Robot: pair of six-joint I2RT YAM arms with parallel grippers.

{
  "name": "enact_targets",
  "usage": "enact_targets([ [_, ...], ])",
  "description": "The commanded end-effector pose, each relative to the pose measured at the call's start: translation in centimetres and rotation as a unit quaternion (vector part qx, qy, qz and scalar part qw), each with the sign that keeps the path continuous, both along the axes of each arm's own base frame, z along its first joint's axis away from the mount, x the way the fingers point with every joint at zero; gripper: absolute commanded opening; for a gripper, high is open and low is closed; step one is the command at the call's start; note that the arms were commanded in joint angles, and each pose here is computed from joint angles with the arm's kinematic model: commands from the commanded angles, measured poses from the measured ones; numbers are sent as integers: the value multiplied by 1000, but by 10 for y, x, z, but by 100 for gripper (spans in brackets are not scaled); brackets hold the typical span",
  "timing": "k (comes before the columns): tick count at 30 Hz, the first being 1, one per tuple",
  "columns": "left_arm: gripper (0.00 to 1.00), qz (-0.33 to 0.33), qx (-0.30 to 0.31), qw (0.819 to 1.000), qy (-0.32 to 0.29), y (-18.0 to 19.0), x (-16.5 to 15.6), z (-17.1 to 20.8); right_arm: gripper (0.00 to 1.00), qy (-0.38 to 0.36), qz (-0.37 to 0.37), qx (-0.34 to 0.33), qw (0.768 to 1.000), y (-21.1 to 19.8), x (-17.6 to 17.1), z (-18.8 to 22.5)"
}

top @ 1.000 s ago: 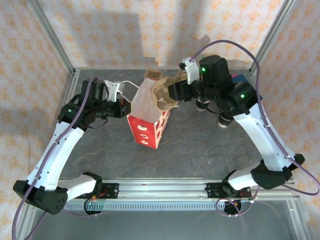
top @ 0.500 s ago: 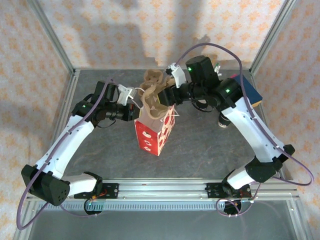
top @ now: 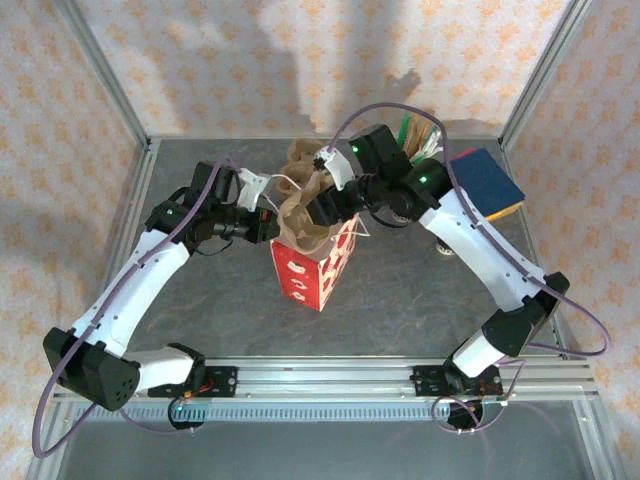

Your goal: Pack the takeout coffee

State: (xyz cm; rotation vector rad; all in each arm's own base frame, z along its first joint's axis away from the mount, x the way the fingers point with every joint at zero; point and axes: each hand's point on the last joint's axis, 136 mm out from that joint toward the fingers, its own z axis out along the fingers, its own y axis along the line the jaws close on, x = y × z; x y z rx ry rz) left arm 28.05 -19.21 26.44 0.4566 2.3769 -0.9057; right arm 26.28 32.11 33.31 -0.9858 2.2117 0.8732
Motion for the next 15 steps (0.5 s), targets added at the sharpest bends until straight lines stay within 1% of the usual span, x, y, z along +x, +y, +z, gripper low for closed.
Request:
enact_targets([
  [1, 0, -20, -3, 1000, -18, -5, -2, 11, 44, -15, 16, -15, 1000, 4, 3, -14],
  [9, 0, -36, -12, 999, -23, -8, -8, 16, 45, -21, -15, -74, 997, -8, 18, -55],
  [15, 0, -47, -21, 998, -20, -12, -11, 19, 45, -19, -35, -101, 994, -14, 26, -69],
])
